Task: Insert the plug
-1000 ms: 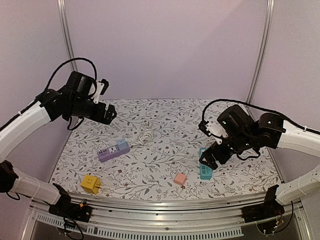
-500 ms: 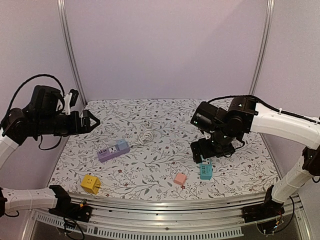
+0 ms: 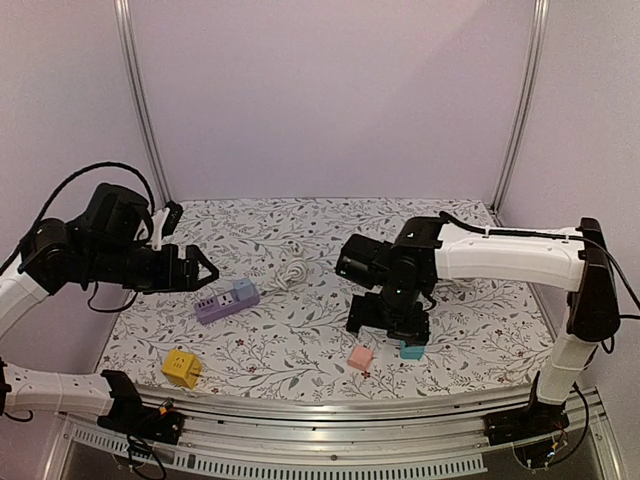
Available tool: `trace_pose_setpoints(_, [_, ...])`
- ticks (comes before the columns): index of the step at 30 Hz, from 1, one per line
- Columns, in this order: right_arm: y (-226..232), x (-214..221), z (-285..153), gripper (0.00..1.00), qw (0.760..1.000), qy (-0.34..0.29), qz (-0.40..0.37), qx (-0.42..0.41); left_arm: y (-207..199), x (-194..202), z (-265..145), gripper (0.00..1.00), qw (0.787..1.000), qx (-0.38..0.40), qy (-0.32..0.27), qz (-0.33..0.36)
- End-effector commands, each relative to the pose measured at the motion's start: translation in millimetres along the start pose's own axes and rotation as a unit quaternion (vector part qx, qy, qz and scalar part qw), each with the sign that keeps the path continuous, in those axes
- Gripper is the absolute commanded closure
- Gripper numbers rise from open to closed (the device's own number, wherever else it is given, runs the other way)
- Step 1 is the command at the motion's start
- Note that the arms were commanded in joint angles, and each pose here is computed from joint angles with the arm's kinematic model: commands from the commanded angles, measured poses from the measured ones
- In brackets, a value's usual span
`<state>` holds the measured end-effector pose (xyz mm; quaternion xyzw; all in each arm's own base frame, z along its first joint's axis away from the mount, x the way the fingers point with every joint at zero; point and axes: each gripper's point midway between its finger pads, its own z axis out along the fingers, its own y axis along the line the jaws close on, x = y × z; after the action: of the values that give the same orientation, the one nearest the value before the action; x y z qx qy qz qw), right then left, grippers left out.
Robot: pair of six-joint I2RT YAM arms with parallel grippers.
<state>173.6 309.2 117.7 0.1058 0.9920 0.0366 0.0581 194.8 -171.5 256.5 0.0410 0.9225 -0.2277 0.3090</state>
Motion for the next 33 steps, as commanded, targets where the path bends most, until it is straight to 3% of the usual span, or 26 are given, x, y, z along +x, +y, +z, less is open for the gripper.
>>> trace_pose_setpoints(1, [35, 3, 21, 0.01, 0.995, 0.014, 0.094, -0.037, -1, 19, 12, 0.06, 0.999, -0.005, 0.035, 0.004])
trace_pose_setpoints(8, [47, -21, 58, 0.02, 0.991, 0.025, 0.128, -0.037, 5, 26, 17, 0.09, 1.000, -0.016, 0.024, 0.001])
trace_pose_setpoints(15, [42, -15, 99, 0.11, 0.982, 0.099, 0.157, -0.047, 11, 28, 18, 0.11, 1.000, -0.024, 0.016, -0.012])
trace_pose_setpoints(33, [21, -1, 117, 0.31, 0.972, 0.133, 0.192, -0.032, -1, 13, 21, 0.12, 1.000, -0.014, -0.003, 0.002])
